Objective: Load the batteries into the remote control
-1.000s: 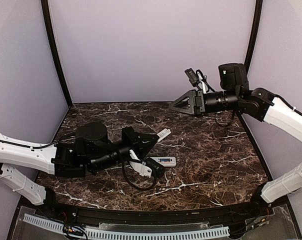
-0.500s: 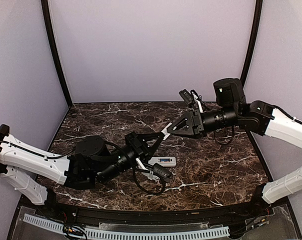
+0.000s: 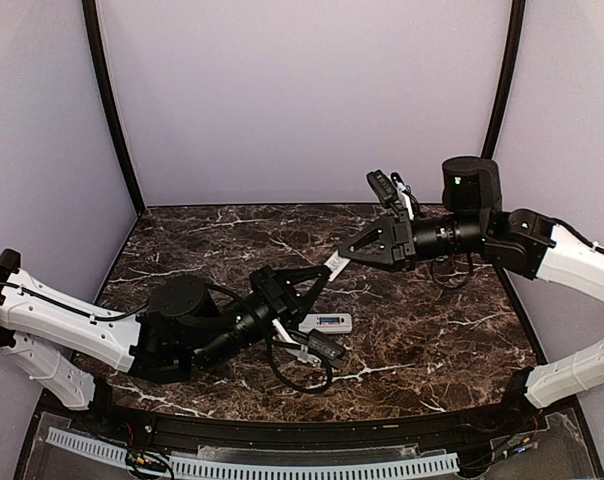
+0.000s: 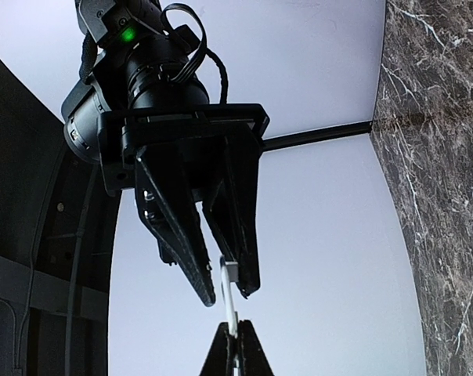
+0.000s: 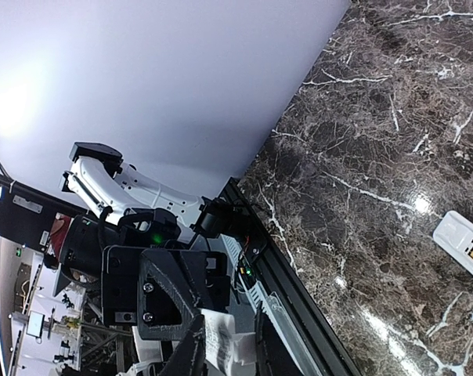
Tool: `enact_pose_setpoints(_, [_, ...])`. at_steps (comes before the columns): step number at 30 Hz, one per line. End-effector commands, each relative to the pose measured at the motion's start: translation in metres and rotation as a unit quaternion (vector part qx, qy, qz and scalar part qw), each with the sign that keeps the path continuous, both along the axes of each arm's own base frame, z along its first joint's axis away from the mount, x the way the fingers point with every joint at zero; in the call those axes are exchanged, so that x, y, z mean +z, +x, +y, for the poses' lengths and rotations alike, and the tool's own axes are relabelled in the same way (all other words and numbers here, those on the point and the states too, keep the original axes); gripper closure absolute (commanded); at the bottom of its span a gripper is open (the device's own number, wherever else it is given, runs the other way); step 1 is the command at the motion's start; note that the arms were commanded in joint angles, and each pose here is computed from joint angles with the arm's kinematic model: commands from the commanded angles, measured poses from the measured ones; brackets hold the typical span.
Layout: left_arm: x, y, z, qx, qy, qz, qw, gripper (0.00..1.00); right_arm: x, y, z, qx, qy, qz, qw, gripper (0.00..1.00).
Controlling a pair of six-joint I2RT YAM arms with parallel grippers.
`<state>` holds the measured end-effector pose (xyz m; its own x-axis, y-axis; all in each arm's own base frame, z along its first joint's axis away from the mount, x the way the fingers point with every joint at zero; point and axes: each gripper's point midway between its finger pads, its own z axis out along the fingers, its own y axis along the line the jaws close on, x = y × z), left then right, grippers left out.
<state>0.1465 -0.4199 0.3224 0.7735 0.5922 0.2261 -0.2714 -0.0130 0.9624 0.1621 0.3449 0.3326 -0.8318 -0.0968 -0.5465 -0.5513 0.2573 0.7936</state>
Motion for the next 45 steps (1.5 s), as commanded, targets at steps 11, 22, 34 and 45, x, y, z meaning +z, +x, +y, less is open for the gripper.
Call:
enact_pose_setpoints(11, [0.004, -0.002, -0.009, -0.005, -0.015, 0.016, 1.0, 1.0, 0.007, -0.009, 0.004, 0.013, 0.027, -0.003, 1.0, 1.0])
enact_pose_setpoints(22, [0.004, 0.013, -0.011, 0.009, -0.039, 0.044, 0.998, 0.68, 0.007, 0.005, -0.011, -0.028, 0.025, -0.009, 0.999, 1.0])
enact_pose_setpoints(34, [-0.026, 0.033, -0.006, 0.034, -0.077, 0.223, 0.971, 0.33, -0.003, 0.044, -0.038, -0.148, 0.008, -0.023, 0.989, 1.0])
enact_pose_setpoints(45, [-0.148, 0.065, 0.05, 0.103, -0.017, 0.718, 0.688, 0.17, -0.05, 0.121, -0.071, -0.275, -0.019, -0.083, 0.958, 1.0])
